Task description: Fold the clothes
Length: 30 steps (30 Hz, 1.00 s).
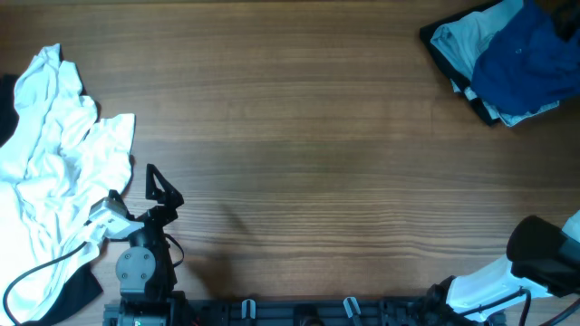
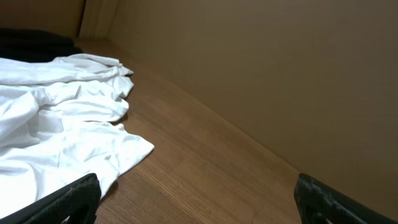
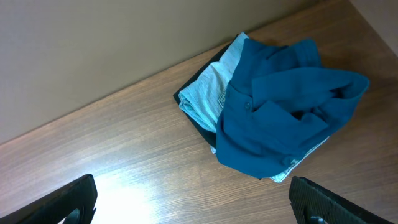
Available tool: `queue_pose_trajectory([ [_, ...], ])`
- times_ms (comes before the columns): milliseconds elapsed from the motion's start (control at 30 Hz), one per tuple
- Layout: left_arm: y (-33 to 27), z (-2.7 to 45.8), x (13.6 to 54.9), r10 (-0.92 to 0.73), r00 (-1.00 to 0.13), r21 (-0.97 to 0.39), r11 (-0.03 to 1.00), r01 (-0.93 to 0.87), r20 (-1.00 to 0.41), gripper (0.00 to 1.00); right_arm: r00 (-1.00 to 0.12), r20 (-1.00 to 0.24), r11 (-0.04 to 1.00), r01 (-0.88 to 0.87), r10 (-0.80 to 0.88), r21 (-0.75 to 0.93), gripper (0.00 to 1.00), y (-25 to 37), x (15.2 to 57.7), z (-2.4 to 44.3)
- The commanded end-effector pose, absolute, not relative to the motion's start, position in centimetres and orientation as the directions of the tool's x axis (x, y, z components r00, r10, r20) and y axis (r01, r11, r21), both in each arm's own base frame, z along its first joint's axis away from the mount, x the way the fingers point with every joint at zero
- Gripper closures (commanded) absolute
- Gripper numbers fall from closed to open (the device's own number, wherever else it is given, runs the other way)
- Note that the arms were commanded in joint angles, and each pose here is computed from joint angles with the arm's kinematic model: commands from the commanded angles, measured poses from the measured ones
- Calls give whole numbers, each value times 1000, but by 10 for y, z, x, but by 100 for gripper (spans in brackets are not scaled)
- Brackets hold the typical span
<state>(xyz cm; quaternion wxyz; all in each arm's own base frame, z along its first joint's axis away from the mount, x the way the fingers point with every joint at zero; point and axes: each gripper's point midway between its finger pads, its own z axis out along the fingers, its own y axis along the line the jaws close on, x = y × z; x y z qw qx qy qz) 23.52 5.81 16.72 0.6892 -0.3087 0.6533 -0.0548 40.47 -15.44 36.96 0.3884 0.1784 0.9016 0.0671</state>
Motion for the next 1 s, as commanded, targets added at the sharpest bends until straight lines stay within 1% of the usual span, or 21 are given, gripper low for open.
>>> queue_pose_trajectory([
  [0,59,165,235,-463,137,-481,811,-334,-876,0,-635,-677,928,265,371,260,0,-152,404,370],
  [933,59,165,235,-463,135,-480,811,-335,-876,0,-637,-674,928,266,372,261,0,-153,405,368],
  [967,59,165,235,-463,135,-480,811,-335,-876,0,-629,-688,932,266,363,248,0,-154,405,372],
])
